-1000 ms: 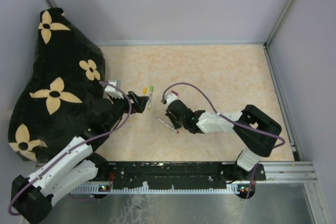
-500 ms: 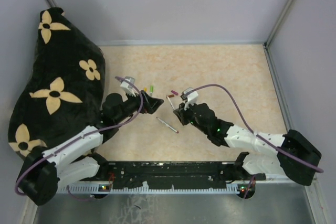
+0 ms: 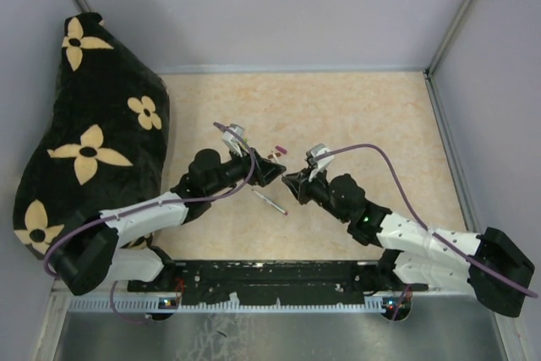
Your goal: Insert the pens into the pen caps
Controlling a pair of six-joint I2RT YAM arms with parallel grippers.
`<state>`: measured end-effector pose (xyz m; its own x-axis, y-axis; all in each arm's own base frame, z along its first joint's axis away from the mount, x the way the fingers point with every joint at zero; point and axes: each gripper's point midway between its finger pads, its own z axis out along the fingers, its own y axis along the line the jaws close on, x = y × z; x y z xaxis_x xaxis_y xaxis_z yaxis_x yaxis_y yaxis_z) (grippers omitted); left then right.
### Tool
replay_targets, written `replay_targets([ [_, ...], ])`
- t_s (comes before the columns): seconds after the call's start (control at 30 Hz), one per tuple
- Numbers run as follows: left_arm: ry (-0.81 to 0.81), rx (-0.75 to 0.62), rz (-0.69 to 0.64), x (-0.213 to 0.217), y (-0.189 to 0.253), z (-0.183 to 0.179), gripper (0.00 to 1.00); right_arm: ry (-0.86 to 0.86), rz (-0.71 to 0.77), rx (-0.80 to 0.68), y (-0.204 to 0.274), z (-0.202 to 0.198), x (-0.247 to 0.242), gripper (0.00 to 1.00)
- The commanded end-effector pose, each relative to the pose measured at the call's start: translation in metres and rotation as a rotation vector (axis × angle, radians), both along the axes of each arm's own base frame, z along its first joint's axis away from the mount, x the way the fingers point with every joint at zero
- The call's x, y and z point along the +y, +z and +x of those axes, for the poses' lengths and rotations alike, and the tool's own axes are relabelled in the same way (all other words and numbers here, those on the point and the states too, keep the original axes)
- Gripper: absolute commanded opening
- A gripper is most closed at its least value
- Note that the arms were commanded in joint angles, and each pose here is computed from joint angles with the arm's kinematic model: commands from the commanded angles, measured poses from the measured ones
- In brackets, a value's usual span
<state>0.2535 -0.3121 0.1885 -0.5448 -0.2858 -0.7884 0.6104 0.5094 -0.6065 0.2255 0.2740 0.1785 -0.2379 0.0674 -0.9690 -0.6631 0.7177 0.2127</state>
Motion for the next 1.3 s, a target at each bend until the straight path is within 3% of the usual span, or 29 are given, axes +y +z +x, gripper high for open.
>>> replay_targets([
  [0.0,-0.008,-0.07,-0.101,-0.012,0.034,0.006,0.77,0.009,0.062,-0.063,0.023,0.0,0.0,0.0],
  [0.13,-0.002,-0.079,-0.123,-0.014,0.038,0.006,0.65,0.021,0.068,-0.066,0.023,-0.003,-0.001,0.0],
  [0.33,-0.036,-0.08,-0.145,-0.021,0.04,0.002,0.39,0.025,0.072,-0.064,0.021,-0.005,-0.001,0.0],
  [0.43,-0.055,-0.079,-0.148,-0.025,0.039,0.0,0.32,0.024,0.075,-0.067,0.022,-0.005,-0.001,0.0],
  [0.57,-0.072,-0.085,-0.153,-0.029,0.042,-0.003,0.09,0.015,0.071,-0.063,0.022,-0.003,-0.002,0.0],
  [0.6,-0.074,-0.087,-0.153,-0.029,0.043,-0.003,0.02,0.007,0.068,-0.056,0.022,-0.002,-0.002,0.06],
  [0.67,-0.081,-0.093,-0.14,-0.03,0.044,-0.004,0.0,0.003,0.056,-0.044,0.02,-0.002,-0.002,0.27],
  [0.77,-0.092,-0.113,-0.095,-0.032,0.046,-0.004,0.0,0.004,0.044,-0.032,0.02,-0.001,-0.001,0.33],
  [1.27,-0.158,-0.162,0.019,-0.049,0.046,-0.017,0.0,0.025,0.048,-0.028,0.023,-0.001,0.005,0.31],
])
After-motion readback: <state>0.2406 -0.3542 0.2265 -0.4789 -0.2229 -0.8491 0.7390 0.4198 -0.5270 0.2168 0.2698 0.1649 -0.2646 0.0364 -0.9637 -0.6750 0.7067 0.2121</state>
